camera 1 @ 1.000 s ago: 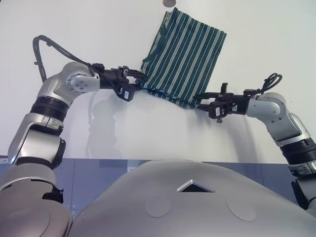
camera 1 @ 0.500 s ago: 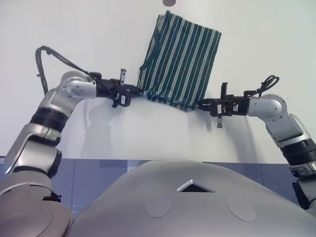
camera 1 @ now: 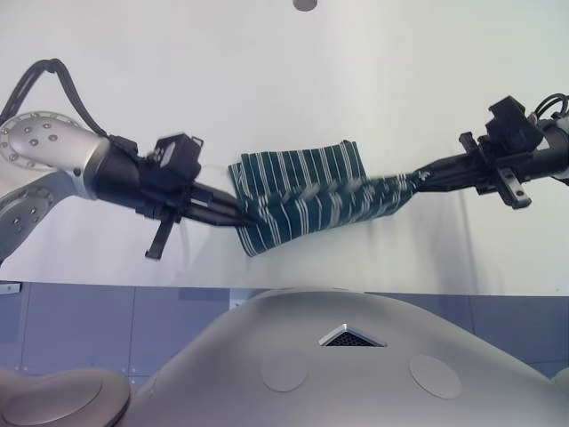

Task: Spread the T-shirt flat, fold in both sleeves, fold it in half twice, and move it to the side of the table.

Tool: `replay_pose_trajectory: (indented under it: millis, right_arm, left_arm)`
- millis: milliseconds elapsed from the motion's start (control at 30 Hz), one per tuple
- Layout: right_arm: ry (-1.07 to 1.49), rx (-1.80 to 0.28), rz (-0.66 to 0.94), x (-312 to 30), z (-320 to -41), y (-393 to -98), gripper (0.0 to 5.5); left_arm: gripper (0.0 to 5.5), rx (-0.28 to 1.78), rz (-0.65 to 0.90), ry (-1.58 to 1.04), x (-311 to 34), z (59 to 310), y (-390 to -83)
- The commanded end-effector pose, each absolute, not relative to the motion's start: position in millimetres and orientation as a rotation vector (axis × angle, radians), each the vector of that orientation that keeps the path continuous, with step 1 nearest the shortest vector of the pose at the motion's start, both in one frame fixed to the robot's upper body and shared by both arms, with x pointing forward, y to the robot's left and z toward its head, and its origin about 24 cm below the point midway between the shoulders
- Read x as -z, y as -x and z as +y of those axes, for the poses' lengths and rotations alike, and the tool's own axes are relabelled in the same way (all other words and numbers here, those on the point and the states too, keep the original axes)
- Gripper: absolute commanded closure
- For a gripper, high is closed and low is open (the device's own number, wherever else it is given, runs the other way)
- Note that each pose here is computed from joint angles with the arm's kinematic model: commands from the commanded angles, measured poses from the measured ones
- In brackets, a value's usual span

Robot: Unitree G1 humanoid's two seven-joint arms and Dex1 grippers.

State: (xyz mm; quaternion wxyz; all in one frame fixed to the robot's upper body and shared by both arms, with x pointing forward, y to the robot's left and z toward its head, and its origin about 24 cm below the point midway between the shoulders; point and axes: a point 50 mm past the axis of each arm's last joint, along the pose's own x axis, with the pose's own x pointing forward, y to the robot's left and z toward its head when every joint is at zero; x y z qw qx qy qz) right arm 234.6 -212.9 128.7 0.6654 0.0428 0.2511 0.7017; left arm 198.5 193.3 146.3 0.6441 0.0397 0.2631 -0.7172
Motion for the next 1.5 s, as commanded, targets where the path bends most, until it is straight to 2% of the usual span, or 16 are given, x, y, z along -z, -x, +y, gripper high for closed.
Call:
replay_pose_trajectory:
  millis: [33, 233, 300, 367, 500, 567, 633, 700, 767, 900, 1067, 1233, 1300, 1367, 1433, 1500]
  right_arm:
    - [-0.074, -1.518, 0.617, -110, -203, -266, 5.43]
    - [-0.04, -1.454, 0.691, -81, -191, -296, 5.44]
    - [-0.02, -1.415, 0.703, -71, -188, -299, 5.44]
    - [-0.008, -1.355, 0.677, -65, -184, -305, 4.9]
    - [0.044, -1.172, 0.565, -61, -181, -320, 4.09]
    - [0.097, -1.062, 0.525, -59, -191, -321, 3.66]
    - [0.126, -0.972, 0.522, -53, -204, -317, 3.37]
    - [0.13, -0.883, 0.522, -46, -214, -313, 3.11]
    - [0.141, -0.797, 0.507, -40, -221, -310, 3.11]
    - [0.097, -0.695, 0.482, -31, -226, -302, 3.11]
    - [0.075, -0.704, 0.486, -25, -215, -301, 3.11]
    - [0.045, -0.684, 0.45, -28, -210, -303, 3.11]
    - [-0.008, -0.556, 0.362, -38, -224, -311, 3.11]
    - [-0.073, -0.387, 0.282, -47, -244, -317, 3.11]
    - [-0.108, -0.261, 0.253, -47, -257, -318, 3.11]
    - [-0.102, -0.227, 0.248, -45, -257, -319, 3.11]
  left_arm:
    - [5.45, 1.528, 0.678, -0.071, -122, 211, -223]
    - [5.45, 1.458, 0.698, -0.109, -86, 212, -242]
    - [5.45, 1.356, 0.683, -0.238, -69, 219, -255]
    - [5.45, 1.303, 0.667, -0.292, -60, 219, -262]
    - [4.53, 1.253, 0.629, -0.365, -44, 215, -265]
    - [4.13, 1.093, 0.61, -0.48, -42, 235, -276]
    - [3.85, 0.92, 0.517, -0.576, -53, 252, -291]
    - [3.5, 0.851, 0.357, -0.494, -73, 244, -302]
    - [3.06, 0.889, 0.229, -0.428, -91, 226, -303]
    - [3.02, 1.085, 0.153, -0.393, -94, 193, -291]
    - [3.02, 1.362, 0.46, -0.458, -32, 185, -268]
    - [3.02, 0.82, 0.609, -0.548, 6, 253, -290]
    - [3.02, 0.422, 0.694, -0.43, 16, 299, -280]
    - [3.02, -0.044, 0.672, -0.223, 17, 342, -265]
    - [3.02, -0.218, 0.616, -0.181, 12, 350, -267]
    - [3.02, -0.233, 0.523, -0.145, -3, 337, -292]
